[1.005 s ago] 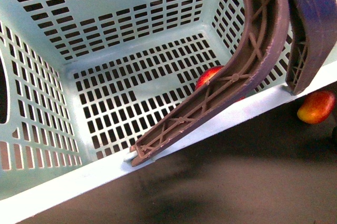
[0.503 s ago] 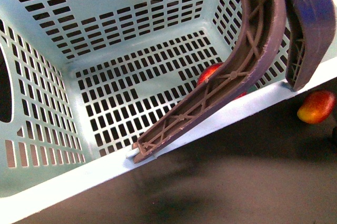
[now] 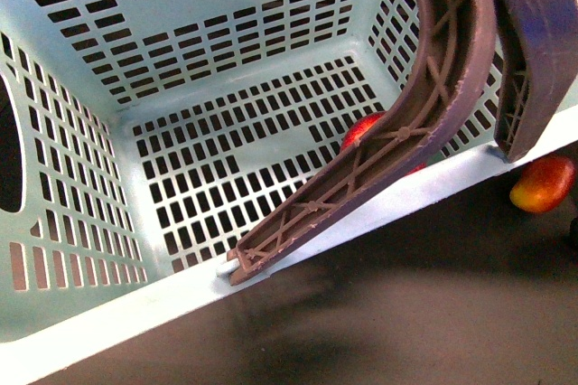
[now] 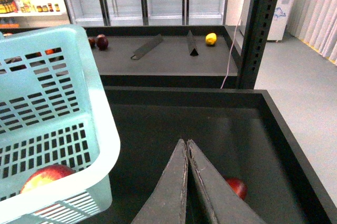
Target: Pick apple with right arm and hold basket with left
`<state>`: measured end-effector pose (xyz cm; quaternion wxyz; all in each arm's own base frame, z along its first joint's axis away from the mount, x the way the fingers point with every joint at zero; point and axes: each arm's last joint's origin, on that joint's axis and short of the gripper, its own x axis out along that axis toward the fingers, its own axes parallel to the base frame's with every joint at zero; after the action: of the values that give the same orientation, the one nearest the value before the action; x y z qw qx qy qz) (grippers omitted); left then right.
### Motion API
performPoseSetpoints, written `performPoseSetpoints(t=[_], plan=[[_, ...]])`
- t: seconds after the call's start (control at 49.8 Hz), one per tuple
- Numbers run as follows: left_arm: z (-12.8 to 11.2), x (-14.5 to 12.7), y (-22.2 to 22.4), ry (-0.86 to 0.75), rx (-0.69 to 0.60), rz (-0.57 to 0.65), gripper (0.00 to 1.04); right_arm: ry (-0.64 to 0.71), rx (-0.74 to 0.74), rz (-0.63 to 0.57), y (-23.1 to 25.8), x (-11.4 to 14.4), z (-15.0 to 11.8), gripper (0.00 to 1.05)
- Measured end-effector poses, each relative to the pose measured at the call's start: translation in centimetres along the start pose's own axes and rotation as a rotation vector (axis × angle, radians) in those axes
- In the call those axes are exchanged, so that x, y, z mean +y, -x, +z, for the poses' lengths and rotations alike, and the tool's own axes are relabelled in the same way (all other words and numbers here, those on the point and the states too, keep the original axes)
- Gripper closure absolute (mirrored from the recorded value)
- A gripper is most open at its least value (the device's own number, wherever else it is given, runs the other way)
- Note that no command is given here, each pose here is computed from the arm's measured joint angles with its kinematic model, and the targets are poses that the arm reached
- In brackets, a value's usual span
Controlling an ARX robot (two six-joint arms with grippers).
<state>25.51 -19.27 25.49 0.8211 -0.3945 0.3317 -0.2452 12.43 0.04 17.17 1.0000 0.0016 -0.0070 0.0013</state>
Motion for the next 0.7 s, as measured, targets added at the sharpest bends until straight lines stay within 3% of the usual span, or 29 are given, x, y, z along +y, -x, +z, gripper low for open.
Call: performPoseSetpoints(t=[0.704], plan=[[0.0,0.0,0.0,0.0,0.0,0.0,0.9,0.0,-0.003,0.0,1.6,0.0,0.0,1.03]])
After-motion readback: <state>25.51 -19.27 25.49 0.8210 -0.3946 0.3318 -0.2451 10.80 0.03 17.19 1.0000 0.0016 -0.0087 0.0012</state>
